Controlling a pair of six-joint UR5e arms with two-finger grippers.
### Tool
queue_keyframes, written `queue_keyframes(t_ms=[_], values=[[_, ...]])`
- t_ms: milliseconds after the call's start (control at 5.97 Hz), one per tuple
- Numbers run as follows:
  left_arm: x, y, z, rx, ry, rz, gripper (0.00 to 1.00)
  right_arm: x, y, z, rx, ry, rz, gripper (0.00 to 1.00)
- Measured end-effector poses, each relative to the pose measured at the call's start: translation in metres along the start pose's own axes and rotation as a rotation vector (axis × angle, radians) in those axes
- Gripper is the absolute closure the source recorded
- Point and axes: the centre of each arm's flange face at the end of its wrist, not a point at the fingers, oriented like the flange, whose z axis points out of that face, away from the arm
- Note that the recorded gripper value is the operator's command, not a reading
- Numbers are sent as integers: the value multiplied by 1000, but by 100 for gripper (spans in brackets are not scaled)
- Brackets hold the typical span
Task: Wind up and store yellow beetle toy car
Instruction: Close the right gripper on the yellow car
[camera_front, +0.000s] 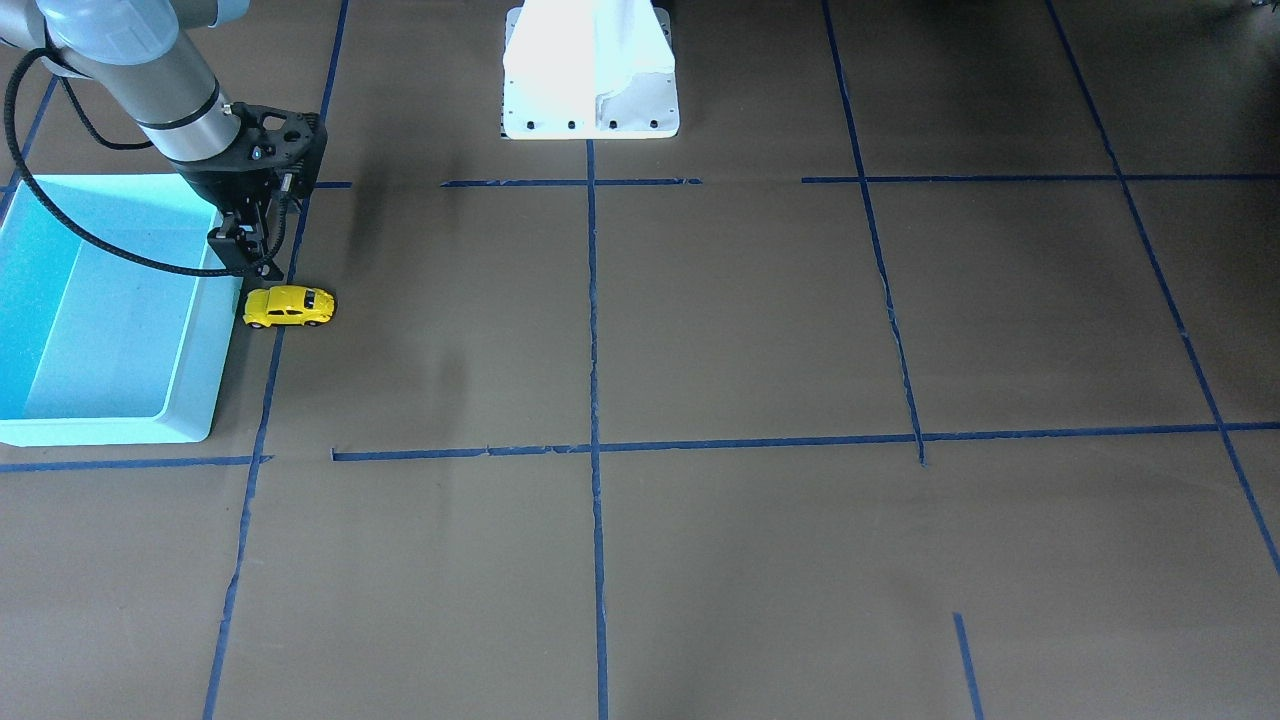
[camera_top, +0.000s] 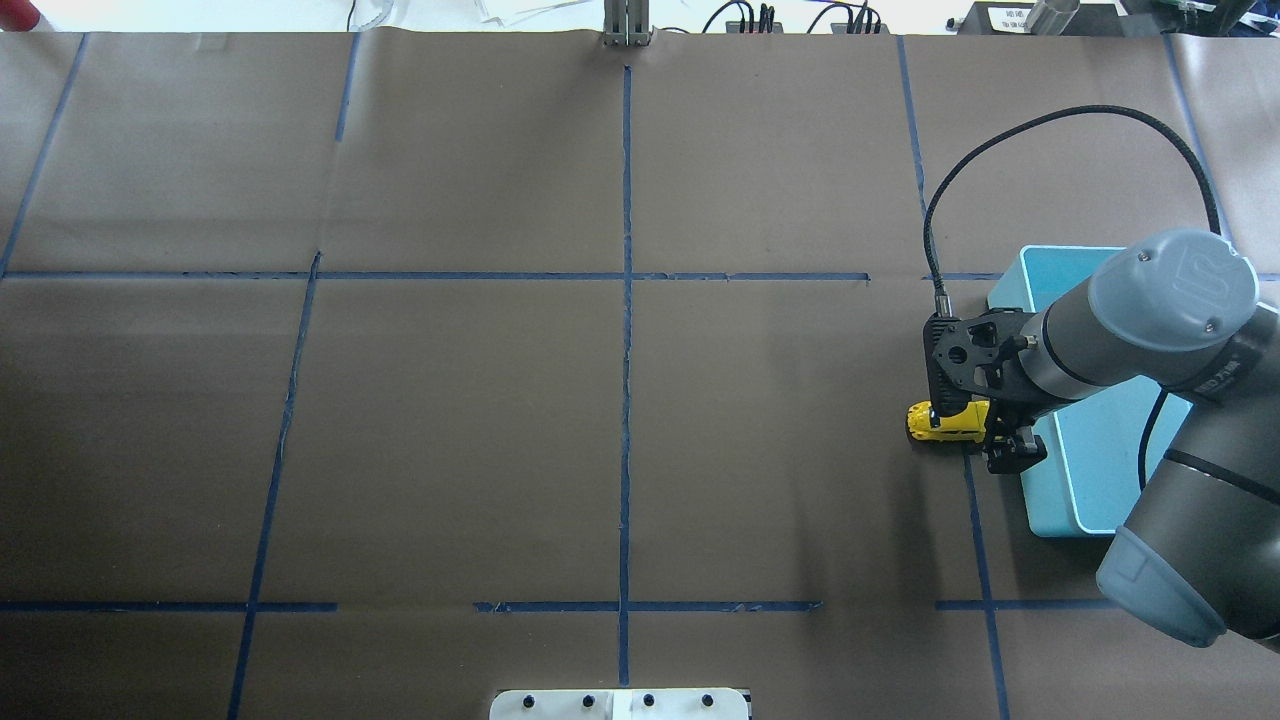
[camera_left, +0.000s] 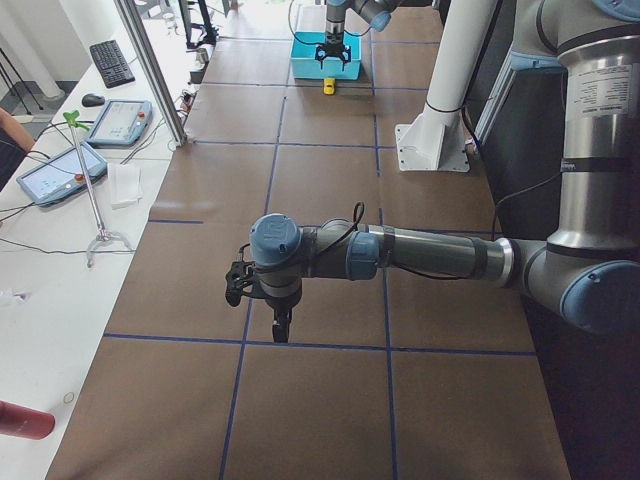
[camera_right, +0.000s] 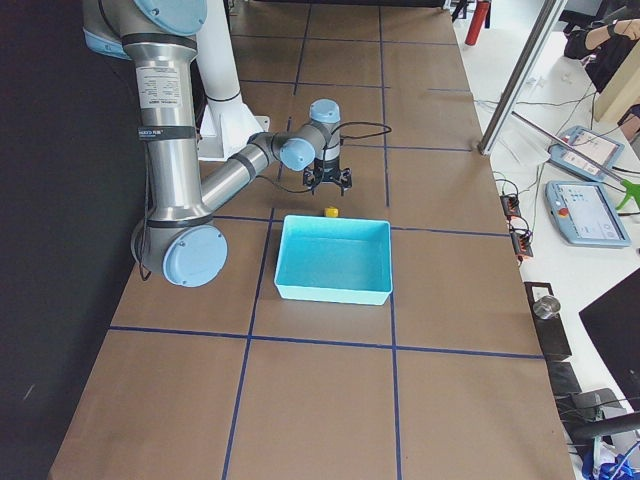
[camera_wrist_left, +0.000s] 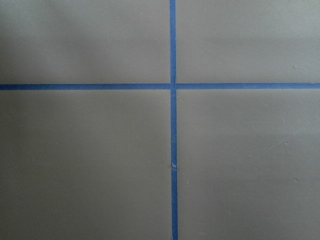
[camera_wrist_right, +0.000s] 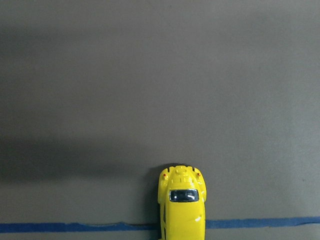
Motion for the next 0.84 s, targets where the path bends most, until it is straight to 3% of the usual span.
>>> queue_keyframes(t_ms=[837], values=[[0, 0, 0, 4, 1, 4, 0, 3, 4, 40, -62, -32, -5, 0]])
